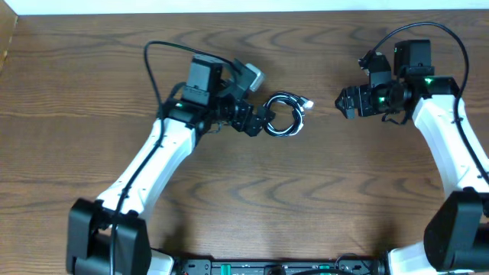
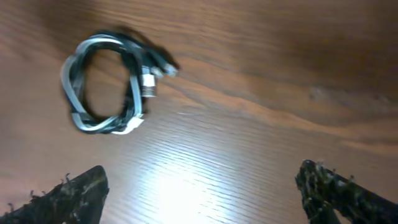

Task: Untangle cables
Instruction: 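Lower the left gripper onto the black-white cable coil and grasp it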

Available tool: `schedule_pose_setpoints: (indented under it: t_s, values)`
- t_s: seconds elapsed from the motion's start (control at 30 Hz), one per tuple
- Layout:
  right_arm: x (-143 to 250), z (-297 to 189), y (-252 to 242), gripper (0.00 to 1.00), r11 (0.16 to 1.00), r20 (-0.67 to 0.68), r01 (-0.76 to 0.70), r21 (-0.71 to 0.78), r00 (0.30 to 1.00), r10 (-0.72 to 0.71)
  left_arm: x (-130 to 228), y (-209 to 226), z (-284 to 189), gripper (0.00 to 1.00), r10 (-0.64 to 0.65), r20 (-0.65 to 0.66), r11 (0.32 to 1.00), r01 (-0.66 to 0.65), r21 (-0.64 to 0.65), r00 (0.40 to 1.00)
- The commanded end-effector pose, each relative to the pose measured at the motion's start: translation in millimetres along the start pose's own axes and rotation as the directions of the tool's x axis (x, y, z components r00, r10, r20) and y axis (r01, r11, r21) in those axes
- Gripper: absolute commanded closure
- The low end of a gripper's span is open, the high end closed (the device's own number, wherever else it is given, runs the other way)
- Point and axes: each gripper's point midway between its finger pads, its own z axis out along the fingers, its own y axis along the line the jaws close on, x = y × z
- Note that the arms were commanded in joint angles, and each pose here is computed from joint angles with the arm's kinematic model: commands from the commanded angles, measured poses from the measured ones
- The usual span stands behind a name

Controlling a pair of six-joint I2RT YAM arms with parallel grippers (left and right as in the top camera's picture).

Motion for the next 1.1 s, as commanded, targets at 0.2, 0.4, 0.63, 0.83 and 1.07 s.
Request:
schedule_pose_setpoints:
  t_s: [0.2, 0.4, 0.63, 0.83, 1.07]
  values:
    - [0.8, -3.9, -34.9, 0.08, 0.969, 0.009, -0.146, 0.199, 0.989, 0.147, 4.2, 21.1, 44.6, 0.03, -0.061, -0.02, 0.991, 0.058, -0.124, 0.998]
    - [0.1, -4.0, -35.9, 0.08, 0.968, 0.012, -0.145, 0.204, 0.989, 0.146, 7.3, 47.1, 72.8, 0.09, -0.234, 0.042, 0.944, 0.237, -0.231, 0.971]
    - [0.6, -3.9, -35.6, 0.08, 0.968, 0.01, -0.145, 0.203, 0.989, 0.146, 18.2, 54.4, 93.7, 0.11, -0.288, 0.041, 0.93, 0.289, -0.228, 0.957]
    - [3.0, -3.9, -35.3, 0.08, 0.968, 0.001, -0.146, 0.203, 0.989, 0.149, 35.3, 50.5, 111.2, 0.14, -0.293, -0.008, 0.932, 0.283, -0.226, 0.956]
    - [8.8, -3.9, -34.8, 0.13, 0.969, -0.023, -0.139, 0.204, 0.989, 0.147, 43.6, 39.5, 126.1, 0.2, -0.276, -0.034, 0.941, 0.263, -0.214, 0.96]
